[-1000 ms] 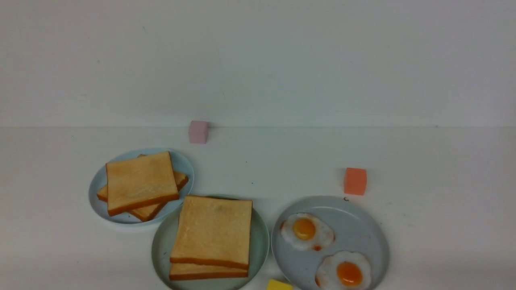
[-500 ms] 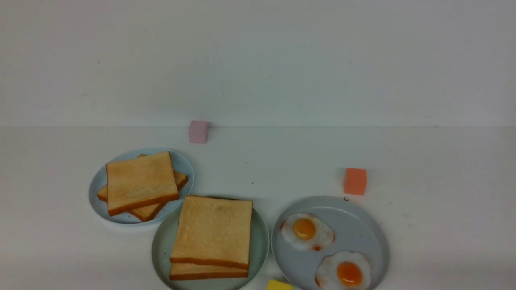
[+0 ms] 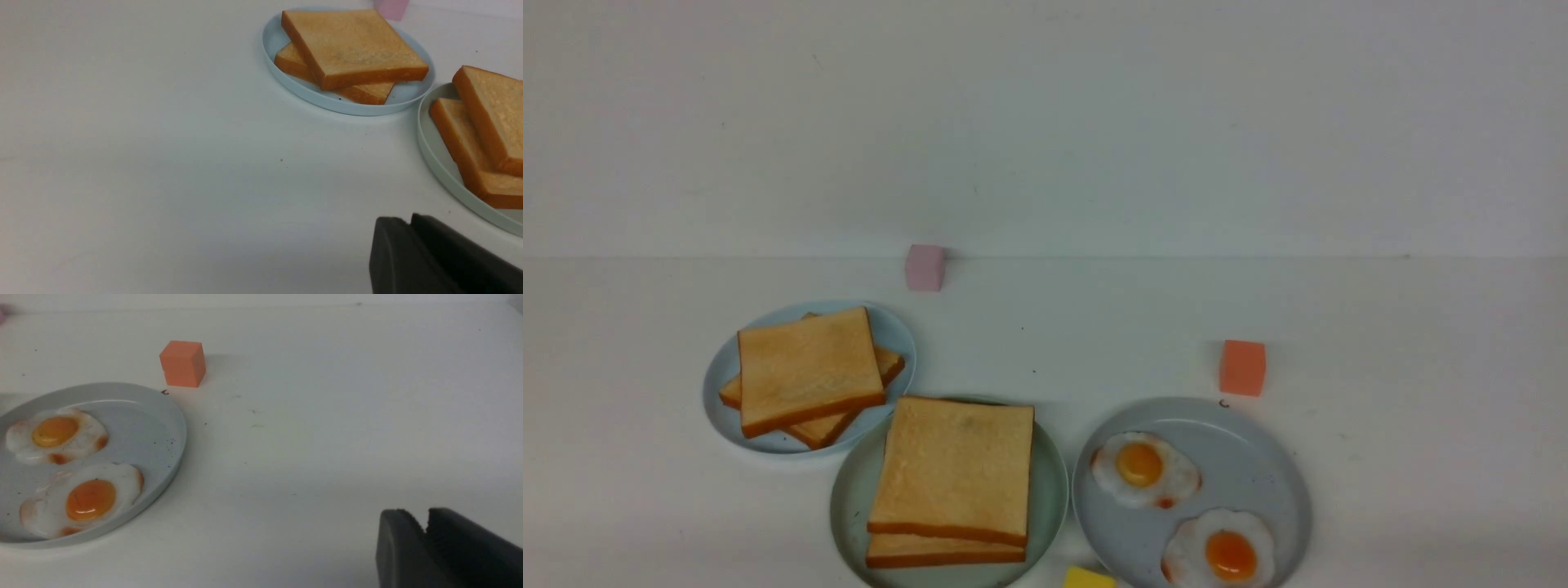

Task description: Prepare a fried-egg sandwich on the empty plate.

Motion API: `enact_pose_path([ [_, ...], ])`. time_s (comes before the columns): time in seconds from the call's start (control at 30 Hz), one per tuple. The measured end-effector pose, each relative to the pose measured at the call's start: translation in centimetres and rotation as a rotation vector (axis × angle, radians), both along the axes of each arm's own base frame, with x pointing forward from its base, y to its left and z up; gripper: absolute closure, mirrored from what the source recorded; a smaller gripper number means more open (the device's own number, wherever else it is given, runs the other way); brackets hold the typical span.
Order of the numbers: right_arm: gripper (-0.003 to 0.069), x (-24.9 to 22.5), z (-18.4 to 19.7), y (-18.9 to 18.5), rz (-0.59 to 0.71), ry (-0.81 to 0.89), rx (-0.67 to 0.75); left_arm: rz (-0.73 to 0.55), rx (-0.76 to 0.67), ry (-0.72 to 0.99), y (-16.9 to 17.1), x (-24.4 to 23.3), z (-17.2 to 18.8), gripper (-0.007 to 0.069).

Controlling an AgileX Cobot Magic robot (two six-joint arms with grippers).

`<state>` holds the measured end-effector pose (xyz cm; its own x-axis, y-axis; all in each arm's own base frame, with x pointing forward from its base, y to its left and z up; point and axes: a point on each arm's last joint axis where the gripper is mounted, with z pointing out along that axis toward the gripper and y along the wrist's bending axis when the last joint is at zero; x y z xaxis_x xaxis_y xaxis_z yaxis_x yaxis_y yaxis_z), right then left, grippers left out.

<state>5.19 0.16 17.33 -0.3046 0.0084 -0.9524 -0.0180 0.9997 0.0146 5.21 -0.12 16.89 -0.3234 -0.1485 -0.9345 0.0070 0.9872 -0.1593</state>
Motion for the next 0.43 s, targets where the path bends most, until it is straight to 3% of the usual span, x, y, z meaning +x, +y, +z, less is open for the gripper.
enact_pose_path([
  [0.43,0.0514,0.00,0.00,0.00,0.000,0.000,0.000,0.000,0.000,0.000,0.00,0.00,0.00,0.0552],
])
